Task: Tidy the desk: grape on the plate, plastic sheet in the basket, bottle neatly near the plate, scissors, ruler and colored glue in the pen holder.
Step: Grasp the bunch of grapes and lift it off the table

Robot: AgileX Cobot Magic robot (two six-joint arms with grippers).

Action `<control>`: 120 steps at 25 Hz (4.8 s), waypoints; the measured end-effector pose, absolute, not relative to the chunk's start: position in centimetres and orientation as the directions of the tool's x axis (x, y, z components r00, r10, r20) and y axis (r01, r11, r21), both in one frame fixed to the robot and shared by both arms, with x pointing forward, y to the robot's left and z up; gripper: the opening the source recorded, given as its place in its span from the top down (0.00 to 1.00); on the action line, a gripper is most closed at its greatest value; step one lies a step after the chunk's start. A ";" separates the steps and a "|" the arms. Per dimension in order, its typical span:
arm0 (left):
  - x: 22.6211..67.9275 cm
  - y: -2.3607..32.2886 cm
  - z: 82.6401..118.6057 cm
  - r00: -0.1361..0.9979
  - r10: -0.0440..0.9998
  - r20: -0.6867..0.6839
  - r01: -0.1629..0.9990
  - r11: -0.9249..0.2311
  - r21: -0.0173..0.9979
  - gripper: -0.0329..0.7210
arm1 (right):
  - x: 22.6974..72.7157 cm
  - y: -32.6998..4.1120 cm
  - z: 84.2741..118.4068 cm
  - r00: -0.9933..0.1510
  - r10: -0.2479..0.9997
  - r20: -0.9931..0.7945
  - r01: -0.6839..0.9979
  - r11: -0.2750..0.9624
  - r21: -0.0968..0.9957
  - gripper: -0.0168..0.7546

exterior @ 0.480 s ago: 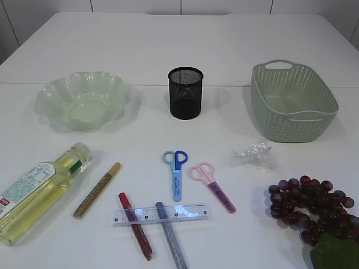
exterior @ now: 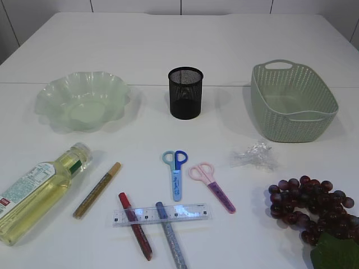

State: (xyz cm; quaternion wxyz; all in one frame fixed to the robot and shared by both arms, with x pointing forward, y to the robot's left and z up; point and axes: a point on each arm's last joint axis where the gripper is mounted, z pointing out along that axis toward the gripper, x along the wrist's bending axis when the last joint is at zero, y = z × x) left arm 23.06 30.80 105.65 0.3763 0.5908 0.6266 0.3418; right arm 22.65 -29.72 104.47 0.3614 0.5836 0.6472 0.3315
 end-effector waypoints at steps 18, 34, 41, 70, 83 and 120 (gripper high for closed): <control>23.1 30.8 105.7 -0.019 0.998 -0.068 0.483 0.068 0.873 0.22 | 22.7 -29.7 104.5 -0.057 0.995 -0.081 0.514 0.099 0.852 0.27; 24.1 30.1 107.2 0.025 0.991 -0.133 0.497 0.103 0.861 0.22 | 23.0 -29.7 106.1 0.010 0.999 0.034 0.445 -0.035 0.895 0.33; 29.1 28.7 108.6 0.050 0.970 -0.236 0.577 0.165 0.800 0.23 | 28.5 -29.7 108.1 0.018 0.999 0.045 0.585 -0.047 0.810 0.36; 47.7 26.8 106.9 0.009 0.981 -0.195 0.858 0.093 0.505 0.31 | 52.0 -28.9 97.6 -0.089 0.987 0.132 0.995 0.082 0.051 0.18; 47.8 26.8 106.9 0.009 0.981 -0.196 0.857 0.093 0.507 0.31 | 53.4 -28.7 93.5 -0.130 0.983 0.133 0.990 0.135 -0.029 0.18; 47.8 26.8 106.9 0.014 0.981 -0.193 0.855 0.088 0.510 0.31 | 53.2 -26.6 94.5 -0.196 0.974 0.111 0.980 0.198 -0.001 0.73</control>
